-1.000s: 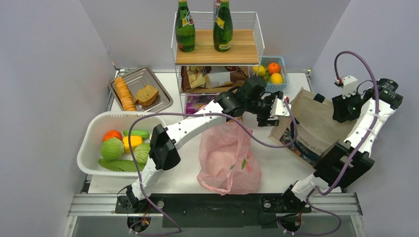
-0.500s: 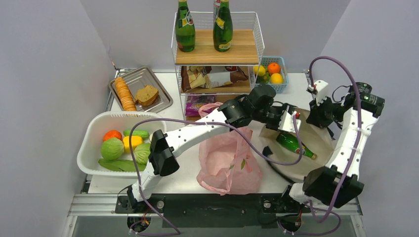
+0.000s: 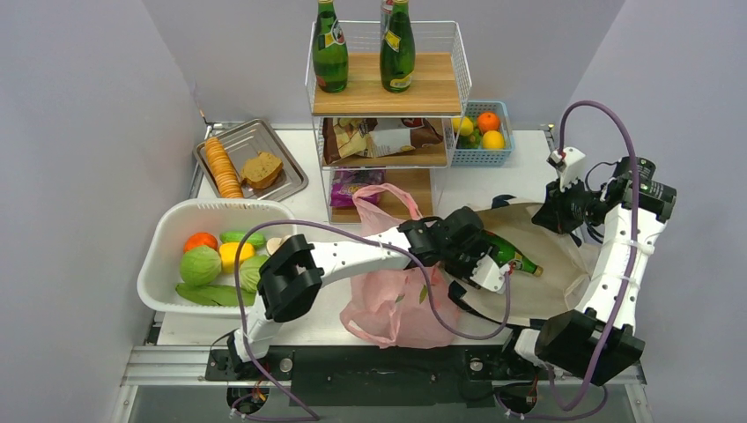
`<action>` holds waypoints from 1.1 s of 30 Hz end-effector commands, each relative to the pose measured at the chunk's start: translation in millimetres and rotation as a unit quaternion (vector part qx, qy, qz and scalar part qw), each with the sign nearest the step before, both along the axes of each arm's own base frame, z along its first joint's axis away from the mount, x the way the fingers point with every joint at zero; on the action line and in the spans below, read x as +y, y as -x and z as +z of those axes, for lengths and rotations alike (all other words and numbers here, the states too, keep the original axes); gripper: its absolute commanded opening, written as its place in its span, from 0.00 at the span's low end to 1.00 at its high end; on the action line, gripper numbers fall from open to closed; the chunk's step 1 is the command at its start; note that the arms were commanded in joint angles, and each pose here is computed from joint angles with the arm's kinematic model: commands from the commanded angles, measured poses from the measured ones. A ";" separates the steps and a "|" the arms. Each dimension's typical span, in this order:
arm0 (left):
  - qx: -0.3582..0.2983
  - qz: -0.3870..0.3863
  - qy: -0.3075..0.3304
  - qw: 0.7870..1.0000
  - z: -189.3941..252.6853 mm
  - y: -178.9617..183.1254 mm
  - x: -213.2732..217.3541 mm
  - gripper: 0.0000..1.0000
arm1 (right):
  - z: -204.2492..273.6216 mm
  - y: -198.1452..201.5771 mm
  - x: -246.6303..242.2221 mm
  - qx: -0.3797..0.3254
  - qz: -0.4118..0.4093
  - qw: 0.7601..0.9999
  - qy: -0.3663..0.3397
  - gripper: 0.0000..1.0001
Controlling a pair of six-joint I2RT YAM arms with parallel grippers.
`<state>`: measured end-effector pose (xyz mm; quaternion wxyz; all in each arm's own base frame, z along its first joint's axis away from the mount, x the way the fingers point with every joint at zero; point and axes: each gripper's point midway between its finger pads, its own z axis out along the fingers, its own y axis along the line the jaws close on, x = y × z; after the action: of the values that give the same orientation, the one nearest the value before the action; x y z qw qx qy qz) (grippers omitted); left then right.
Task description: Untie the knot of the grocery bags and take out the mixed food
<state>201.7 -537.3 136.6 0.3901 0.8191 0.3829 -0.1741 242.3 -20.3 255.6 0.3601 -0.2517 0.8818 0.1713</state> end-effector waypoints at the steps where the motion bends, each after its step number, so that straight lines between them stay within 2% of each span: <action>1: -0.067 0.005 0.055 0.996 33.4 -20.3 -34.4 0.52 | 7.6 -13.0 6.4 -0.005 0.001 0.999 -0.046 0.00; 2: -0.075 0.009 0.065 0.995 42.6 -26.0 -42.4 0.53 | 8.8 -14.2 6.1 -0.005 0.001 0.999 -0.047 0.00; 3: -0.070 0.011 0.049 0.996 25.8 -30.7 -45.8 0.56 | 6.9 -14.2 6.1 0.001 0.002 0.999 -0.051 0.00; 4: -0.078 0.011 0.063 0.995 38.6 -36.3 -54.5 0.58 | 7.3 -14.6 6.1 0.002 0.003 0.999 -0.051 0.00; 5: -0.073 0.010 0.041 0.996 16.3 -40.3 -56.7 0.60 | 6.0 -14.1 6.2 0.006 0.004 0.999 -0.053 0.00; 6: -0.080 0.010 0.055 0.995 30.3 -44.6 -64.7 0.61 | 5.7 -13.9 6.2 0.007 0.004 0.999 -0.053 0.00; 7: -0.075 0.005 0.031 0.997 7.4 -46.6 -66.1 0.63 | 4.7 -13.5 6.4 0.010 0.004 0.998 -0.055 0.00; 8: -0.082 0.004 0.044 0.996 19.5 -49.5 -73.7 0.64 | 3.3 -12.8 6.9 0.012 0.005 0.998 -0.055 0.00; 11: -0.088 -0.019 0.020 0.996 -6.9 -50.2 -82.8 0.67 | 0.8 -10.7 8.3 0.016 0.006 0.998 -0.057 0.00; 15: -0.098 -0.032 0.020 0.994 -24.5 -54.4 -95.9 0.69 | -1.9 -8.4 9.6 0.021 0.007 0.998 -0.060 0.00; 22: -0.093 -0.046 -0.020 0.994 -76.8 -61.5 -93.7 0.72 | -2.4 -5.1 11.0 0.026 0.009 0.998 -0.060 0.00; 27: -0.107 -0.025 -0.036 0.993 -104.0 -74.4 -92.1 0.74 | -3.3 5.1 16.6 0.042 0.024 0.997 -0.066 0.00; 33: -0.121 -0.018 -0.063 0.991 -137.0 -85.2 -85.0 0.82 | -3.4 19.1 26.2 0.050 0.037 0.996 -0.063 0.00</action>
<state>269.3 -637.9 55.4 0.4165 0.8490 0.3137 -0.0858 240.9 -15.1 240.1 0.3206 -0.2448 0.8872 0.2240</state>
